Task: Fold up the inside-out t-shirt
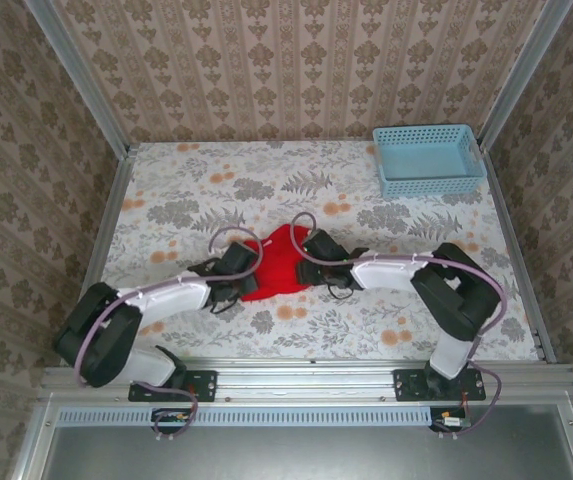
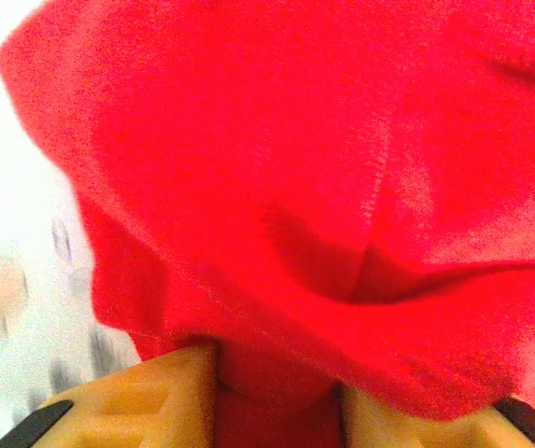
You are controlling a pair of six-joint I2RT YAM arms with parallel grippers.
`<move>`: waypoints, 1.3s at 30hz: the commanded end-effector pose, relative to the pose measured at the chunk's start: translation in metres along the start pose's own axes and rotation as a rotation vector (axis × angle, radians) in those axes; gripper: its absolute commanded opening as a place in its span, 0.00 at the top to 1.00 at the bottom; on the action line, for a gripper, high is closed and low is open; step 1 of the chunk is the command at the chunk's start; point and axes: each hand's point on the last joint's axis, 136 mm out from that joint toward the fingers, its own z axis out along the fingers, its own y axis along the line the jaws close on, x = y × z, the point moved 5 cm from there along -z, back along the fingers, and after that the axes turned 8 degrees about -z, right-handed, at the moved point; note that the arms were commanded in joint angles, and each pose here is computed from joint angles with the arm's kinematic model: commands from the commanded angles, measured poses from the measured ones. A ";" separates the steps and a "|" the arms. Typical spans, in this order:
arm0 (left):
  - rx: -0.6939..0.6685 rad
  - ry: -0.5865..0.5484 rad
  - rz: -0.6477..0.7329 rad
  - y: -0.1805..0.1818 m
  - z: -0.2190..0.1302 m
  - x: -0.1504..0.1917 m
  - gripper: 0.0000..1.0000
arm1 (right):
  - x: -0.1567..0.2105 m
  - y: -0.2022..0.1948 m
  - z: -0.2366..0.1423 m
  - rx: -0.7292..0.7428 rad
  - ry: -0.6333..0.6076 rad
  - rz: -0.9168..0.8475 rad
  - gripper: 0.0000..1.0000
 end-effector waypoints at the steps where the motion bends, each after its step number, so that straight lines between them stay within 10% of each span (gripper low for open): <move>1: -0.035 0.010 0.061 0.000 0.023 -0.038 0.62 | -0.026 -0.007 0.020 -0.045 -0.024 0.138 0.45; 22: 0.177 -0.002 -0.107 -0.069 0.155 -0.266 0.52 | -0.209 -0.062 0.131 -0.150 -0.104 0.307 0.42; 39: 0.078 -0.328 0.049 -0.034 -0.034 -0.289 0.00 | -0.227 -0.075 -0.050 -0.008 -0.304 0.106 0.15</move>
